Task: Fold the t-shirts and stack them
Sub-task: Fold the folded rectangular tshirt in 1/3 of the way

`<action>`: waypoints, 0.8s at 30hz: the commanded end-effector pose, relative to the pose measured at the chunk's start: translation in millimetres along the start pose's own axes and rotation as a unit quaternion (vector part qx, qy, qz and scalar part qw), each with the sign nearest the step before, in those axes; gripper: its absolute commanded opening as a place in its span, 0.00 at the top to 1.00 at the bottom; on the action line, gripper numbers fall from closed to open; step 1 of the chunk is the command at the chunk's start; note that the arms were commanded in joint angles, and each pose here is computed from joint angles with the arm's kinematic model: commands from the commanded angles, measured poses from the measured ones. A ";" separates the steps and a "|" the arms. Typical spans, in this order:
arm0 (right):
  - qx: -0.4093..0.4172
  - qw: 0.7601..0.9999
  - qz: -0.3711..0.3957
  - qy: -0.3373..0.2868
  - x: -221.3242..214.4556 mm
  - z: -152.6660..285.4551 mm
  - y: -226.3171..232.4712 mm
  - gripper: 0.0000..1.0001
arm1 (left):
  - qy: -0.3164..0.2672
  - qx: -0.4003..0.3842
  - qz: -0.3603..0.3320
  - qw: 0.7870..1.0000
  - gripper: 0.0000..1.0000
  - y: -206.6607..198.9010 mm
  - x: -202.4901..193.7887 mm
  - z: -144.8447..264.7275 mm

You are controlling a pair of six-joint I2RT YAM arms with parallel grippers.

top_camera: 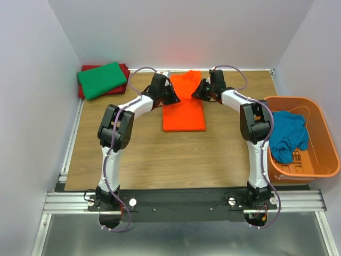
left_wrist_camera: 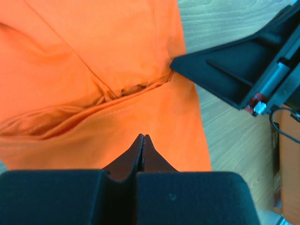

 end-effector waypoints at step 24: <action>-0.047 0.998 0.004 0.030 -88.6 132.2 -0.6 0.60 | -0.057 -0.015 0.000 0.998 0.69 -20.9 29.6 64.2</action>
Point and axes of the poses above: each gripper's point midway between its finger pads, its own z axis back along the fingers, its own y axis along the line the jaws close on, x = y × z, the point moved 1 cm from there along z, back along the fingers, and after that the axes turned 15 degrees about z, right-handed, at the moved point
